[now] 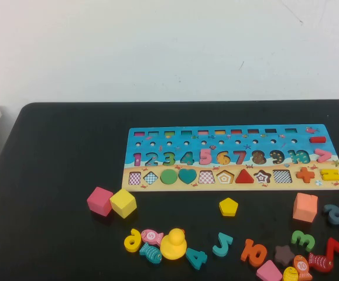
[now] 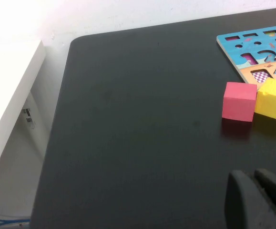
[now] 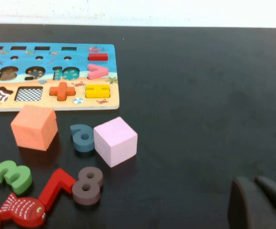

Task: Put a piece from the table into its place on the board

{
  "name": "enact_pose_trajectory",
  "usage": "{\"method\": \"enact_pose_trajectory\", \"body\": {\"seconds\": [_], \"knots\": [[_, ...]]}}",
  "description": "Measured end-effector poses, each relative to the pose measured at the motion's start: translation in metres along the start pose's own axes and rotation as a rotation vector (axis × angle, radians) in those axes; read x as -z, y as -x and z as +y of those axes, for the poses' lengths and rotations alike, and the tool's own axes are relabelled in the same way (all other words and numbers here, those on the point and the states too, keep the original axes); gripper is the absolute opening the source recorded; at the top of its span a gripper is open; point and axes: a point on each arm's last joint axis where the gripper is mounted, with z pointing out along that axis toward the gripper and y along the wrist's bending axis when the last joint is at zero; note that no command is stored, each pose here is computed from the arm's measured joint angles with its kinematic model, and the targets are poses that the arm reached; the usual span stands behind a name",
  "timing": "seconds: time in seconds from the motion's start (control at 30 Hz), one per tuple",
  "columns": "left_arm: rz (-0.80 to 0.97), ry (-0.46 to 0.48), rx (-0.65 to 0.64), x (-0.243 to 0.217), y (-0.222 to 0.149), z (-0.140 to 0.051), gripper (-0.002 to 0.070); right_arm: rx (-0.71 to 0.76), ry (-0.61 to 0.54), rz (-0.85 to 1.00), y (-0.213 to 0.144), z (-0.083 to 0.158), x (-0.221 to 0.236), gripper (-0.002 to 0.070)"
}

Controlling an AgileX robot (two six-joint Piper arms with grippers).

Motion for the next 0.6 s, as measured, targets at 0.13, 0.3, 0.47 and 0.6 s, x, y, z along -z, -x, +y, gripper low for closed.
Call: {"method": "enact_pose_trajectory", "body": {"seconds": [0.13, 0.3, 0.47, 0.6], "knots": [[0.000, 0.000, 0.000, 0.0000, 0.0000, 0.0000, -0.0002, 0.000, 0.000, 0.000, 0.0000, 0.0000, 0.0000, 0.0018], [0.000, 0.000, 0.000, 0.0000, 0.0000, 0.0000, -0.0002, 0.016, -0.003, 0.000, 0.0000, -0.0003, 0.0000, 0.0019], [0.000, 0.000, 0.000, 0.0000, 0.0000, 0.0000, -0.0002, 0.051, -0.018, 0.000, 0.0001, -0.0016, 0.0000, 0.0018], [0.000, 0.000, 0.000, 0.0000, 0.0000, 0.0000, -0.0002, 0.055, -0.019, 0.000, 0.0000, -0.0018, 0.0000, 0.0019]]}}
